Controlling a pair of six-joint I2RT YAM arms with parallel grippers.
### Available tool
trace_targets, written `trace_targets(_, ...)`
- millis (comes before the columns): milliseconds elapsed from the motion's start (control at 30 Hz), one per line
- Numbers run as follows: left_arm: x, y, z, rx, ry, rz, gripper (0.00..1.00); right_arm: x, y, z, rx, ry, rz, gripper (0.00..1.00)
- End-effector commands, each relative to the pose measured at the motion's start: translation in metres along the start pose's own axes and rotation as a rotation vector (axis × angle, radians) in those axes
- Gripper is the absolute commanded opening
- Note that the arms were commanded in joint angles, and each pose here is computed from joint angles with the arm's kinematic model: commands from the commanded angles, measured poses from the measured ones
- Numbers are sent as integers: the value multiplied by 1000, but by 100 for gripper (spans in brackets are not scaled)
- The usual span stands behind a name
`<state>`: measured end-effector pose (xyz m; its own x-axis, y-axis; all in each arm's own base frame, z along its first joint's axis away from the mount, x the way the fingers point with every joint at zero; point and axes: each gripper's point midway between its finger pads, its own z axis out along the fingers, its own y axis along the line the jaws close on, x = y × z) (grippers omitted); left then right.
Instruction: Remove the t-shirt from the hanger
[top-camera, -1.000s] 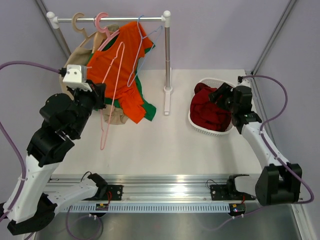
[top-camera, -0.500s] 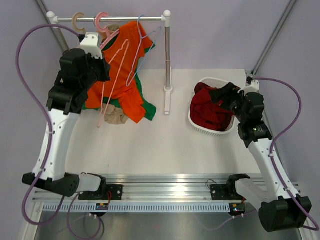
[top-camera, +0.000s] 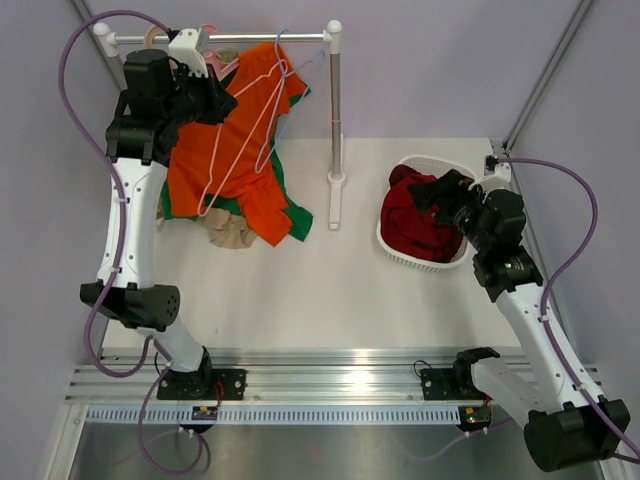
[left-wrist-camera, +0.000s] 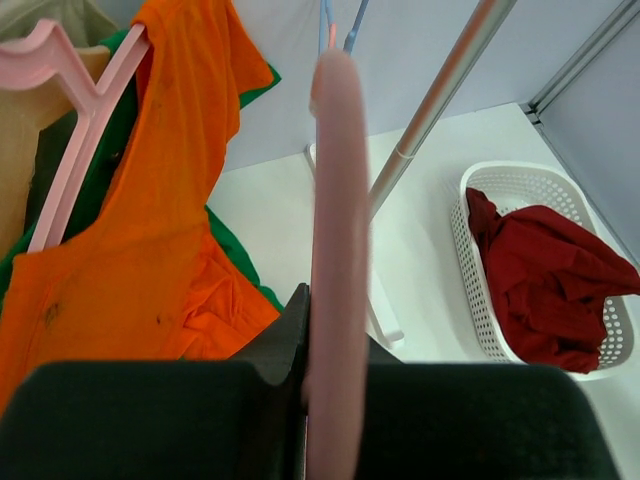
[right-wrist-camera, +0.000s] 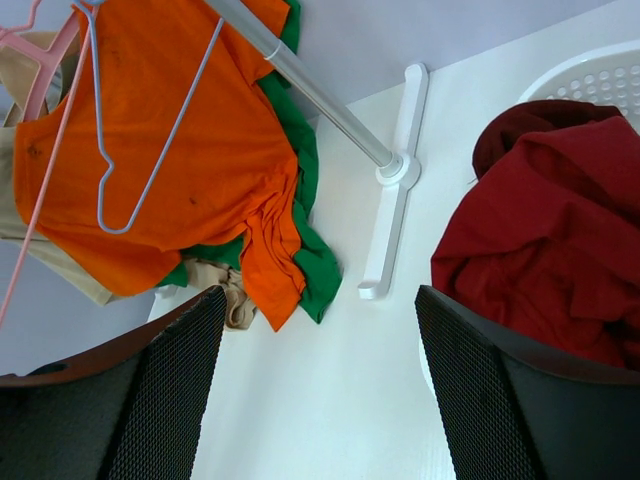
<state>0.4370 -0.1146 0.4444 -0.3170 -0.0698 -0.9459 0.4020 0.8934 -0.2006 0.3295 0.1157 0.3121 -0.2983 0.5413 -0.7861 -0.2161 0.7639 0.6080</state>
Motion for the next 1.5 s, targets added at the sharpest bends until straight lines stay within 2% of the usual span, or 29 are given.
trace_targets(0, -26, -10, -2, 44, -65, 6, 0, -6, 22, -2, -74, -24, -5, 84)
trace_targets(167, -19, 21, 27, -96, -48, 11, 0, 2, 24, 1, -81, -4, -17, 84)
trace_targets(233, -18, 22, 31, -146, -42, 33, 0, 4, 24, 4, -83, 5, -16, 84)
trace_targets(300, -12, 9, 28, -126, -30, 69, 0, 6, 26, 6, -87, 14, -19, 84)
trace_targets(367, -18, 11, 17, -185, -47, 106, 0, 7, 26, 7, -91, 22, -17, 84)
trace_targets(467, -20, 18, 26, -215, -52, 97, 0, 7, 30, 9, -105, 21, -10, 84)
trace_targets(533, -29, 18, 32, -208, -75, 91, 0, 6, 31, 10, -112, 14, -12, 84)
trace_targets(700, -20, 21, 73, -168, -55, 57, 0, 6, 33, 8, -113, 13, -20, 84)
trace_targets(967, -20, 24, 111, -84, -83, -20, 0, 10, 45, 1, -155, 20, -26, 84)
trace_targets(1133, -36, 15, 111, -43, -145, -31, 0, 20, 47, 3, -166, 49, -29, 84)
trace_targets(1367, -52, -12, 102, -33, -205, 79, 0, 25, 48, 5, -170, 63, -35, 84)
trace_targets(1467, -64, -15, 96, -31, -250, 66, 0, 23, 49, 5, -171, 60, -36, 84)
